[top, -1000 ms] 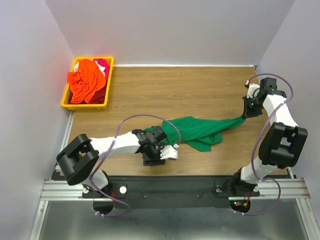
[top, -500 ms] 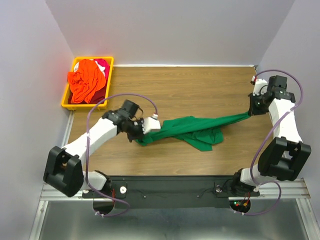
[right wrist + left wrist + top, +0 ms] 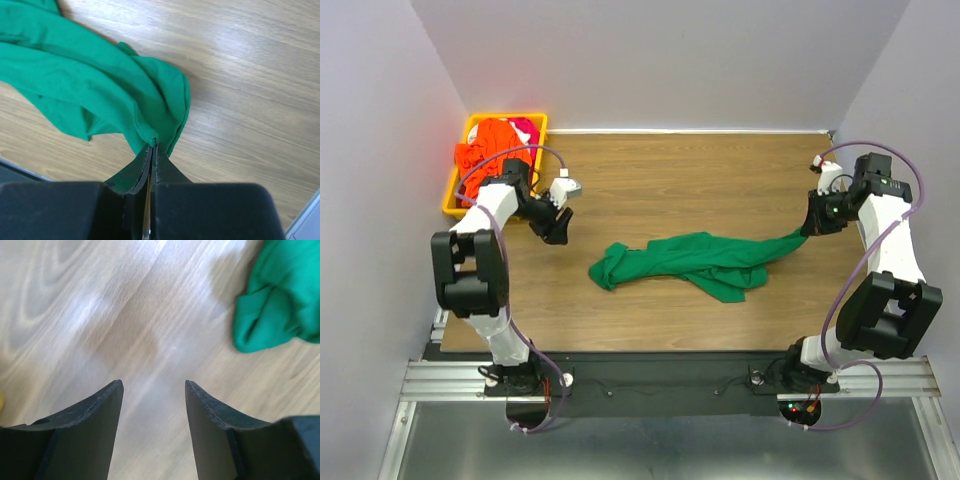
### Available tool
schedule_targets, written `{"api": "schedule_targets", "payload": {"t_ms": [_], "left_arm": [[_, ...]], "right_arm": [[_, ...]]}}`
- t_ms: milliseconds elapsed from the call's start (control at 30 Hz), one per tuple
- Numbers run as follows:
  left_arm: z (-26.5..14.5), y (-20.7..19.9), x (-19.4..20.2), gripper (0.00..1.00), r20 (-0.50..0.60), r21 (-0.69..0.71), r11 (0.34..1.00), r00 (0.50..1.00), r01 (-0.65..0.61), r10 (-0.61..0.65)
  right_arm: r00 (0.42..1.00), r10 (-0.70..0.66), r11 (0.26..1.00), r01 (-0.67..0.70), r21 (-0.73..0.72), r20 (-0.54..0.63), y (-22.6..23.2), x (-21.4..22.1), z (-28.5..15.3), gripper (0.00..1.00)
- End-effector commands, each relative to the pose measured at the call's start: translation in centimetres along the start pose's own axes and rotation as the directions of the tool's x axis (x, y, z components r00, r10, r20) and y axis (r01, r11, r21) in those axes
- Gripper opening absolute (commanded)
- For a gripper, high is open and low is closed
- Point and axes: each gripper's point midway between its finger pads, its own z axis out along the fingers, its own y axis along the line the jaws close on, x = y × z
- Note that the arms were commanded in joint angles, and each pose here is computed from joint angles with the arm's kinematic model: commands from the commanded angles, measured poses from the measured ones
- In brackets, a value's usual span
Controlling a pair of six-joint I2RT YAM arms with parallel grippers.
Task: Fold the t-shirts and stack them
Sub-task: Flatten the tshirt out
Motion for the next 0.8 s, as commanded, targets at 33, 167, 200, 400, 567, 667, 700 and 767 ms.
{"api": "schedule_targets", "payload": {"t_ms": [33,167,200,400,567,667,700,767], "left_arm": [[-5.1,-4.5,-7.4,0.64,0.166,-0.201,0.980,0.986,0.002,0.032],[-4.4,-8.3,-10.6,0.91,0.168,-0.282,0.959,0.986,0.028,0.021],[-3.7,-9.6,-11.2,0.91,0.145,-0.306,0.952,0.988,-0.002,0.049],[-0.9,-11.4,-10.5,0.90,0.021,-0.489,0.873,1.000,-0.006,0.019],[1.5,-11.9,-10.2,0.79,-0.095,-0.566,0.818,0.994,-0.101,0.057],[2.4,-11.7,-10.5,0.74,-0.122,-0.569,0.815,0.992,-0.107,0.045],[2.5,-11.9,-11.0,0.74,-0.119,-0.566,0.817,0.992,-0.111,0.051],[3.3,-12.1,-10.7,0.73,-0.144,-0.556,0.822,0.988,-0.122,0.049]], "right_arm": [[0.999,-0.029,0.999,0.030,-0.040,0.026,1.2,0.2,-0.7,0.01],[1.000,-0.023,0.999,0.023,-0.022,0.017,0.7,0.2,-0.5,0.01],[1.000,-0.017,1.000,0.018,-0.014,0.017,0.4,0.1,-0.4,0.01],[1.000,0.003,1.000,-0.003,-0.003,0.014,0.0,-0.2,-0.1,0.01],[1.000,0.004,1.000,-0.004,0.008,0.008,-0.3,-0.1,0.0,0.00],[1.000,0.004,1.000,-0.004,0.012,0.003,-0.3,0.1,0.1,0.01],[1.000,0.006,1.000,-0.006,0.012,0.003,-0.3,0.1,0.1,0.01],[1.000,0.005,1.000,-0.005,0.017,-0.001,-0.4,0.2,0.2,0.00]]}}
